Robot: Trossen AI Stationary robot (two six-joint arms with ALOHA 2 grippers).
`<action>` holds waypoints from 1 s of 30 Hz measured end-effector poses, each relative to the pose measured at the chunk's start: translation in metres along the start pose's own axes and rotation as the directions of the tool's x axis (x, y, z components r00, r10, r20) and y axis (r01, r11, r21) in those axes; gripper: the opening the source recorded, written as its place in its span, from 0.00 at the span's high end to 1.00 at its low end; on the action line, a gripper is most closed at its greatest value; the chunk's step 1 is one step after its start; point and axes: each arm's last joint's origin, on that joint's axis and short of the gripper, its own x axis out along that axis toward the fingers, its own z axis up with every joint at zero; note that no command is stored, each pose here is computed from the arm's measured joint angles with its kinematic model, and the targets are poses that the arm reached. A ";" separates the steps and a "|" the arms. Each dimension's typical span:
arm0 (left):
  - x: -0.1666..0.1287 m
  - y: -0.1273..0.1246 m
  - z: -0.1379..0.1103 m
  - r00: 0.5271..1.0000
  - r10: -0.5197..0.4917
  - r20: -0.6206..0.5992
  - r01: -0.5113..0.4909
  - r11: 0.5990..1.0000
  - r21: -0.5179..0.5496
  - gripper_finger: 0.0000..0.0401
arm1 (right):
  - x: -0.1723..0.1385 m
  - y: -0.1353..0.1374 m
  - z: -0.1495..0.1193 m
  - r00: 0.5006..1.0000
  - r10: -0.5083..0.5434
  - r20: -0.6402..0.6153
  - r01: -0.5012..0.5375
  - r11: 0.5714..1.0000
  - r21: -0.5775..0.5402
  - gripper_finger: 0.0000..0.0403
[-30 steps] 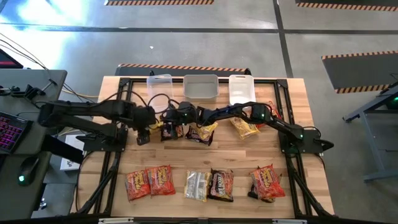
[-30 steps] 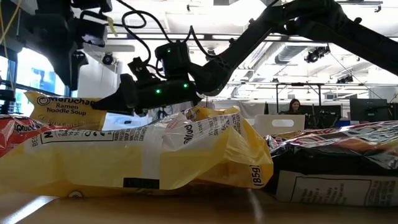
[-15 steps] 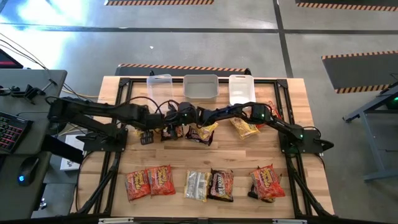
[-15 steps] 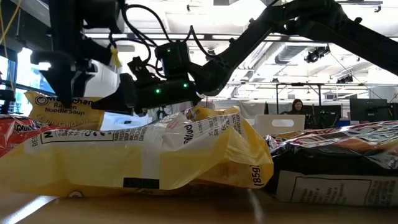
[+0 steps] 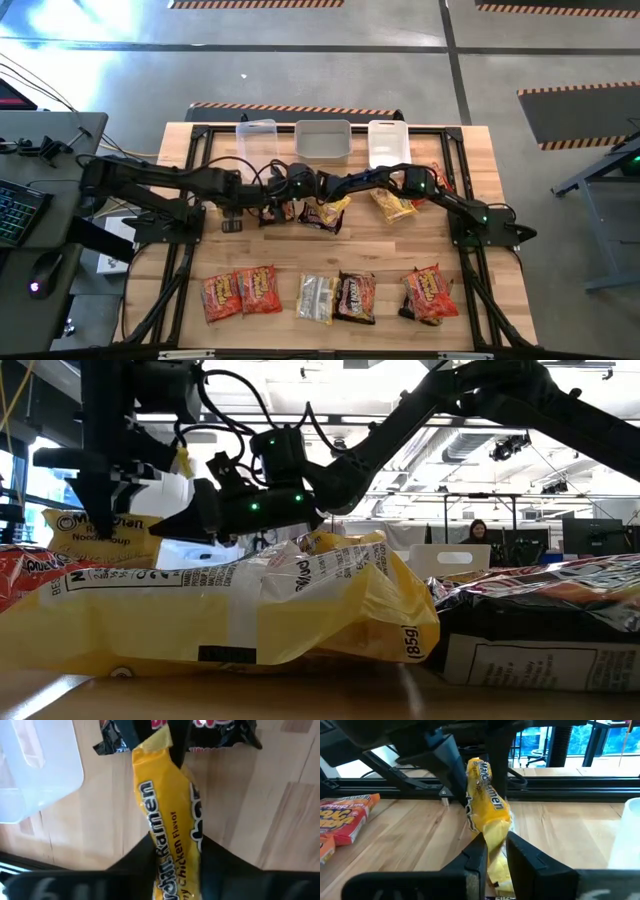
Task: Sort Maruchan noodles
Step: Put the yellow noodle pack into the transparent bin
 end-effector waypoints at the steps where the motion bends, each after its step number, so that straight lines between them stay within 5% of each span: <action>1: -0.001 0.001 -0.002 1.000 -0.004 -0.002 0.004 1.000 0.003 0.88 | 0.000 0.000 0.001 1.000 0.003 0.003 -0.003 1.000 0.000 0.87; 7: -0.009 0.012 -0.012 1.000 -0.013 0.022 0.013 1.000 0.021 0.95 | -0.007 0.002 0.025 1.000 0.003 -0.006 -0.003 1.000 -0.003 0.83; 11: -0.016 0.023 -0.018 0.998 -0.009 0.061 0.007 1.000 0.028 0.95 | -0.022 0.007 0.052 0.991 0.008 -0.132 -0.014 0.999 -0.046 0.83; 17: -0.041 0.050 -0.012 0.992 -0.012 0.126 0.008 1.000 0.028 0.95 | -0.055 0.027 0.075 0.956 0.024 -0.291 -0.072 0.986 -0.153 0.98; 23: -0.069 0.088 -0.001 0.980 0.026 0.197 -0.032 0.999 0.027 0.95 | -0.099 0.059 0.051 0.980 -0.093 -0.178 0.053 0.973 -0.223 0.99; 30: -0.072 0.151 0.018 0.979 0.070 0.192 -0.079 0.996 0.040 0.96 | -0.176 0.085 0.061 0.979 -0.205 -0.001 0.197 0.945 -0.262 1.00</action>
